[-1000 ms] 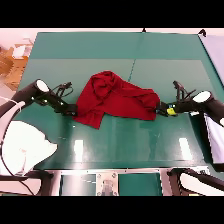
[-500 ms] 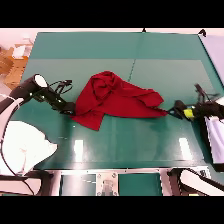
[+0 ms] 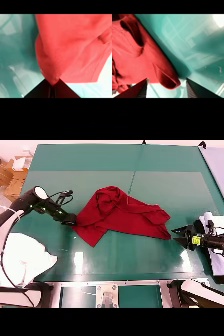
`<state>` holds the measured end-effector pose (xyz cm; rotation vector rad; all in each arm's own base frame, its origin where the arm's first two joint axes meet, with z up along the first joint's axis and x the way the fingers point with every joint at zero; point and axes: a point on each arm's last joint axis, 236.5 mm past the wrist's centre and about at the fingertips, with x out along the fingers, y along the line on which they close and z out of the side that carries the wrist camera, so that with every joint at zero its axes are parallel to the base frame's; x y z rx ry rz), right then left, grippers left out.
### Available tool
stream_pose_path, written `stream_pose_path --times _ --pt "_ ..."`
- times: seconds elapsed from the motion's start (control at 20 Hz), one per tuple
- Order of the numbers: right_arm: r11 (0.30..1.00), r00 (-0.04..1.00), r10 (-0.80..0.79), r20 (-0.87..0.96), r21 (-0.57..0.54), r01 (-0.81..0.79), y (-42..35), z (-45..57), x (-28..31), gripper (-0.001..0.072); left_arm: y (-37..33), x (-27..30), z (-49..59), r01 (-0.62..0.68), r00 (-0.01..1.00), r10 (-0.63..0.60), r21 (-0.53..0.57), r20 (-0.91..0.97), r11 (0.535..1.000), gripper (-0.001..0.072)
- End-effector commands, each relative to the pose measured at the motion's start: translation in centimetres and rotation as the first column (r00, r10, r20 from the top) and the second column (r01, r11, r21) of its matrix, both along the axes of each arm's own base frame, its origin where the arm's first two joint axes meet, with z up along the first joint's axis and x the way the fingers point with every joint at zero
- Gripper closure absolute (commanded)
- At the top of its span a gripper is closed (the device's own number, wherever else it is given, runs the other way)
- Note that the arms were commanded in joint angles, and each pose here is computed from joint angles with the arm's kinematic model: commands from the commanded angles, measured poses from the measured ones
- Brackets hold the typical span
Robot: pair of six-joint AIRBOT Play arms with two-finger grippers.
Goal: Fold the shirts.
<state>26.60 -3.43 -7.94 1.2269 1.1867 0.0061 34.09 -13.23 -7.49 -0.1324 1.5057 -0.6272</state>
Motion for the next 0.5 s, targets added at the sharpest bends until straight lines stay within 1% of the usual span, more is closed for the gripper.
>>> stream_pose_path --times 0.0,0.1,0.15,0.3,0.35,0.45 --pt "0.994 0.994 0.107 -0.017 -0.024 -0.108 0.1 0.2 -1.4 0.0168 -0.4 0.2 0.2 0.004 1.0 -0.003 -0.022 0.012 1.0 0.0679" --pt "0.98 0.98 0.178 -0.084 -0.074 -0.184 0.2 -1.3 -3.0 0.0167 -0.5 0.2 0.2 0.008 1.0 -0.008 -0.023 0.015 1.0 0.0679" --pt "0.976 0.978 0.19 -0.087 -0.09 -0.197 0.6 -1.8 -2.9 0.0168 -0.5 0.3 0.2 0.008 1.0 -0.008 -0.023 0.015 1.0 0.0679" --pt "0.951 0.963 0.257 -0.083 -0.159 -0.267 1.9 -3.1 -1.6 0.0167 -0.5 0.4 0.3 0.005 1.0 -0.004 -0.027 0.018 1.0 0.0679" --pt "0.946 0.963 0.256 -0.084 -0.182 -0.267 2.0 -3.5 -0.9 0.0168 -0.6 0.4 0.3 0.003 1.0 -0.003 -0.03 0.018 1.0 0.0679" --pt "0.95 0.966 0.247 -0.076 -0.179 -0.257 2.4 -4.0 0.6 0.0168 -0.8 0.4 0.4 -0.001 1.0 0.002 -0.039 0.017 0.999 0.0679"
